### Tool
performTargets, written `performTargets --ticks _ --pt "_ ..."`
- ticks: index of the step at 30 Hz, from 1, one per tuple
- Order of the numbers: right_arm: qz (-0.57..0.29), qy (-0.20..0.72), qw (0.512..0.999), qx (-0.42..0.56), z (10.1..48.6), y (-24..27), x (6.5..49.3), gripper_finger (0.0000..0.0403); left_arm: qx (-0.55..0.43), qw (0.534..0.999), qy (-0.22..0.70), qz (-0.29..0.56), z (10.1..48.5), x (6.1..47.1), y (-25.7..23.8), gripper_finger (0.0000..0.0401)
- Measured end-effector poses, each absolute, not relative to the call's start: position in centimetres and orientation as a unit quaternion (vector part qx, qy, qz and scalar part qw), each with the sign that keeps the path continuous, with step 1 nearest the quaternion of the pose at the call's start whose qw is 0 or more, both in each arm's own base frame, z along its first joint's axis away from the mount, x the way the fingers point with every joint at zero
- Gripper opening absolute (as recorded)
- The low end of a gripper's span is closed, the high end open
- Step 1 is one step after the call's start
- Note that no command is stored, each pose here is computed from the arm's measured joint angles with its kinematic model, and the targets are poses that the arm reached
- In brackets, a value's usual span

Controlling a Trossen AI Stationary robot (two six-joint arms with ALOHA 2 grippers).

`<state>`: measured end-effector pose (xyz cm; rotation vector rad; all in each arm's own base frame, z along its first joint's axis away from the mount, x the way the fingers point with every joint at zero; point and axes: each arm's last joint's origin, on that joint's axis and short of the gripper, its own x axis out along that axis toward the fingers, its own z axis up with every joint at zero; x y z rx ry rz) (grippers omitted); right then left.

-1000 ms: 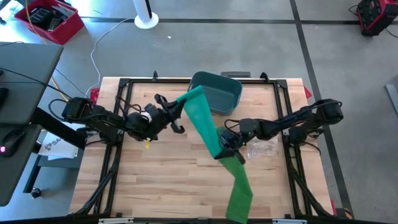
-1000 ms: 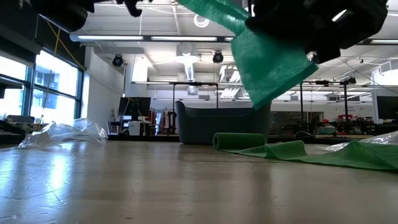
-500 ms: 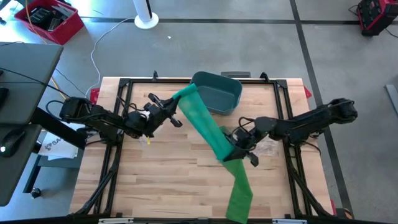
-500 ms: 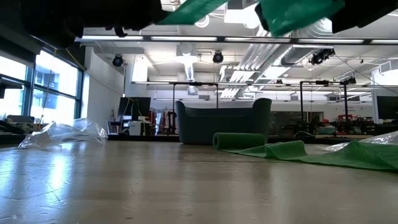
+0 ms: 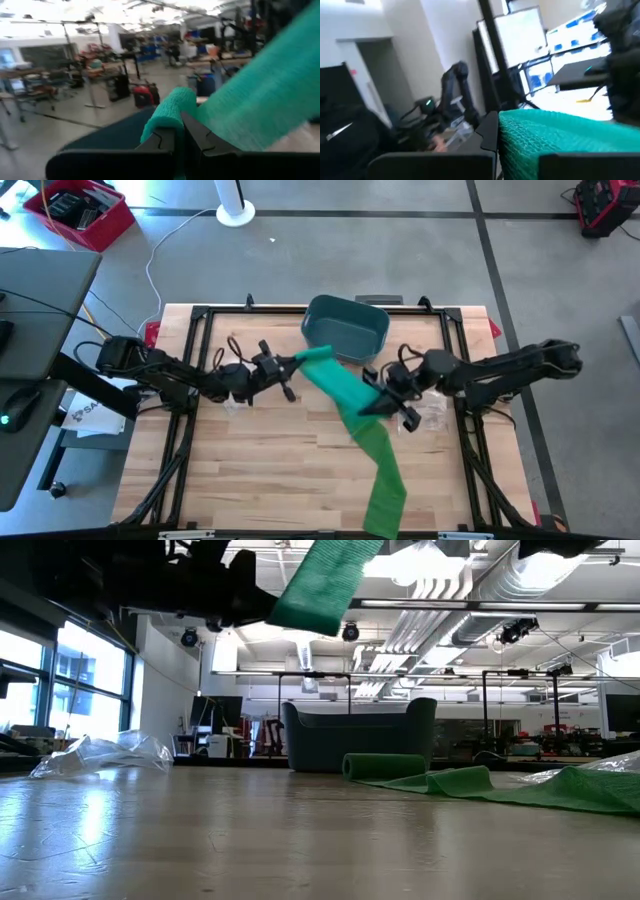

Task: Roll bandage
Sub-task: Roll the light green bandage

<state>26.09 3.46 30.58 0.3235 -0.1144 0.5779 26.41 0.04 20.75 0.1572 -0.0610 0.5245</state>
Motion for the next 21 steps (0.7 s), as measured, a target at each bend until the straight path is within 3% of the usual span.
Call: performTargets --ticks 8,21 --pt "0.230 -0.106 0.956 0.146 33.6 0.1 26.6 0.0000 0.062 0.972 -0.003 0.227 19.6 27.1 -1.2 0.0000" --pt "0.140 -0.110 0.970 0.163 33.6 -3.2 26.6 0.0000 0.066 0.988 0.007 0.139 18.8 31.1 -3.6 0.0000"
